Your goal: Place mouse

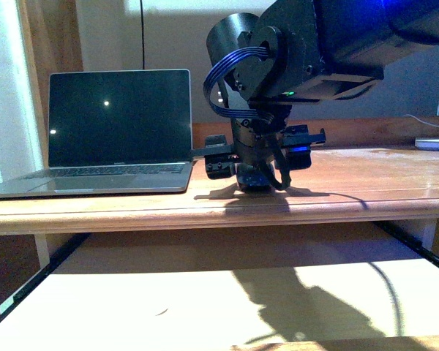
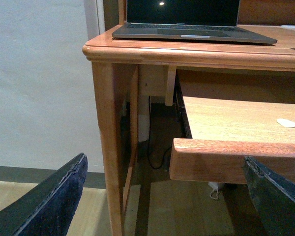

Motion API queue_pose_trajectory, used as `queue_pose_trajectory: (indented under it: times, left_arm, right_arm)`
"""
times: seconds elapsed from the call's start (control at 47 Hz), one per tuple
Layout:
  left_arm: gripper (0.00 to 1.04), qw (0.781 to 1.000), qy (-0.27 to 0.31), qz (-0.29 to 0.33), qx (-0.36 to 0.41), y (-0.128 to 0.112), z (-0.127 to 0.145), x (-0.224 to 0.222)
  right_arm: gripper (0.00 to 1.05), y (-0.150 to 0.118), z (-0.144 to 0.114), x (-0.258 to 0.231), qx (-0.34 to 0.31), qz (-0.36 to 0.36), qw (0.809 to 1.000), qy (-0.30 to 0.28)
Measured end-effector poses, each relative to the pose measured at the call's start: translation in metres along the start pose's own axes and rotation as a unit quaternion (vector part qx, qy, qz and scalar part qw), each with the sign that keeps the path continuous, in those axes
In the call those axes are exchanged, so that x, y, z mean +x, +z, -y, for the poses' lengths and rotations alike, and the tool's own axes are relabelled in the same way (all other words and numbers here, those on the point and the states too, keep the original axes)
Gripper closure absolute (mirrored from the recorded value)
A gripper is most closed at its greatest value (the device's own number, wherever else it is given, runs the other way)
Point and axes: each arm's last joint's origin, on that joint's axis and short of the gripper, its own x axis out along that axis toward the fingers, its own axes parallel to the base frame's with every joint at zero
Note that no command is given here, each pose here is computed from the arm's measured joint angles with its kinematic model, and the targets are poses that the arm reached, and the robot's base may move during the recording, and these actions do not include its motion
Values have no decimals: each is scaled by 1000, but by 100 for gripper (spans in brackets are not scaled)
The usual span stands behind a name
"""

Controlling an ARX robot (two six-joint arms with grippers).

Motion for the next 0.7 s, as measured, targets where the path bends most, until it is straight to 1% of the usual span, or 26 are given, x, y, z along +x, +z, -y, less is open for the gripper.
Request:
queue_pose_trajectory:
  times: [0.021,0.064,0.085,0.128,0.17,0.234,0.34,0.447,0.511,0.596,0.638,0.702]
  left_arm:
    - [8,1000,0,0,0,0,0,0]
    - [8,1000,0,0,0,0,0,0]
    - [8,1000,0,0,0,0,0,0]
    - [8,1000,0,0,0,0,0,0]
    - [8,1000,0,0,0,0,0,0]
    - [8,1000,0,0,0,0,0,0]
    - [8,1000,0,0,0,0,0,0]
    - [8,1000,0,0,0,0,0,0]
    - [8,1000,0,0,0,0,0,0]
    - [8,1000,0,0,0,0,0,0]
    - [8,1000,0,0,0,0,0,0]
    - [8,1000,0,0,0,0,0,0]
  right_arm:
    - [27,0,0,0,2,3,1000,1]
    - [18,-2,4,0,14,11,1000,5]
    - [17,-1,5,0,18,15,1000,7]
    - [10,0,10,-2,31,24,999,13]
    - [6,1,19,-5,50,36,998,22]
    - [8,7,34,-14,74,57,995,39]
    - [7,19,71,-48,105,106,985,90]
    - [7,17,104,-88,110,149,972,145]
    - [7,5,124,-111,101,168,964,177]
    - [7,-22,148,-135,83,176,958,211]
    - [7,-39,160,-145,76,172,956,226]
    - [7,-79,185,-161,67,157,952,254]
